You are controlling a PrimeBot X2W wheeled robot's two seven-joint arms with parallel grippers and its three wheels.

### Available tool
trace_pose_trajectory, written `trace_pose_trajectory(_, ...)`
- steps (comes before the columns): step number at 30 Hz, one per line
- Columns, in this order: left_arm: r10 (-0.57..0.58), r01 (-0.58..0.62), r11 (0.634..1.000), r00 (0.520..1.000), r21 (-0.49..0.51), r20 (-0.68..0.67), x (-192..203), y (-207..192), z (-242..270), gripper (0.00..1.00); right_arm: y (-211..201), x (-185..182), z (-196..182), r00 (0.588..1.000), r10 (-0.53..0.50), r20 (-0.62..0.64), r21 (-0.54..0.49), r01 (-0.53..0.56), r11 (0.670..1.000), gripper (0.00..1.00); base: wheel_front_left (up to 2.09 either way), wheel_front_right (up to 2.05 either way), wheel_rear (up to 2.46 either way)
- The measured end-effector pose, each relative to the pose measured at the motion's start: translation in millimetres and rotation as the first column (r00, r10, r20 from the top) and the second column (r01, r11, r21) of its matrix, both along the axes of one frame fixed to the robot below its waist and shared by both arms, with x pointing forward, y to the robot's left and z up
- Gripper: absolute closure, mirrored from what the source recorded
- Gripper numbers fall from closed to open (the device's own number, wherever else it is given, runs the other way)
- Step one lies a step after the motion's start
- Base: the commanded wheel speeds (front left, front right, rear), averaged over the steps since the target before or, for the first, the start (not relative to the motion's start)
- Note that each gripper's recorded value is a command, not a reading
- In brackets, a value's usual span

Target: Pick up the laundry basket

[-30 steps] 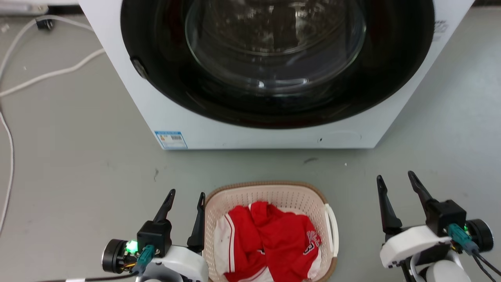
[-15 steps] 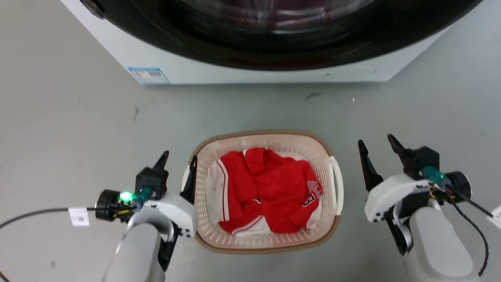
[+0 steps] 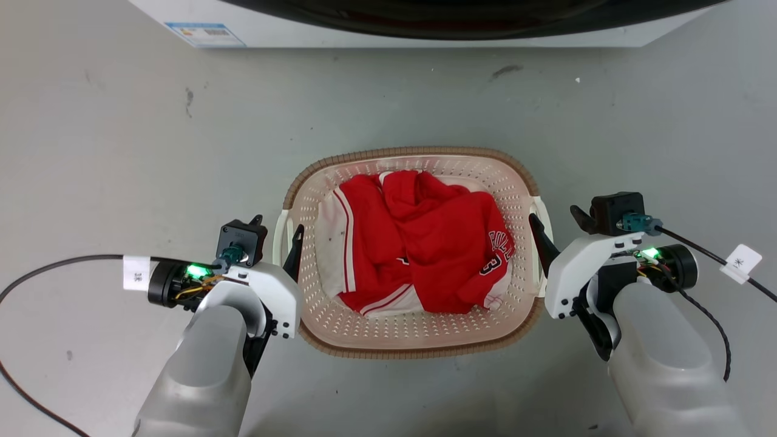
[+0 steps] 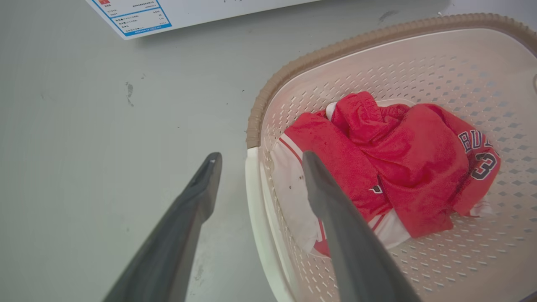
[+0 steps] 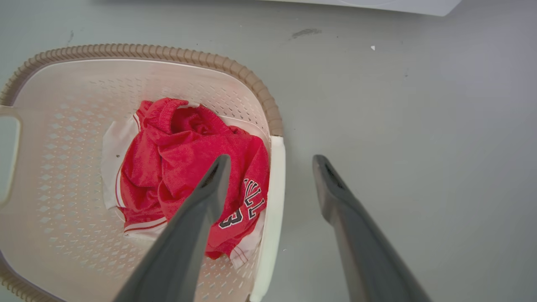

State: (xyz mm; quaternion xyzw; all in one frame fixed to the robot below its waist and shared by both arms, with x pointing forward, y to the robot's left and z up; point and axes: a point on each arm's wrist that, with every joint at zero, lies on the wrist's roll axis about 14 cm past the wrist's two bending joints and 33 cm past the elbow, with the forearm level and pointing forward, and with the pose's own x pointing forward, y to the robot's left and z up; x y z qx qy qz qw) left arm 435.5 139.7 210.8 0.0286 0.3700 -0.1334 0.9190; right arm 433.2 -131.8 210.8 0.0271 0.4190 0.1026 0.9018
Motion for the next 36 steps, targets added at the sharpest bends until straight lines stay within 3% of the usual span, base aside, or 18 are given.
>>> trace_pose_trajectory(17, -0.015, 0.023, 0.999, 0.979, 0.037, -0.205, -14, 10, -54, 0.0, 6, -25, -62, 0.97, 0.046, -0.238, -0.02, -0.052, 0.998, 0.0, 0.0, 0.0, 0.0)
trace_pose_trajectory(36, -0.043, 0.055, 0.998, 0.941, 0.026, -0.335, -29, 3, -83, 0.0, 11, -27, -90, 0.941, 0.069, -0.33, -0.017, -0.079, 0.997, 0.0, 0.0, 0.0, 0.0)
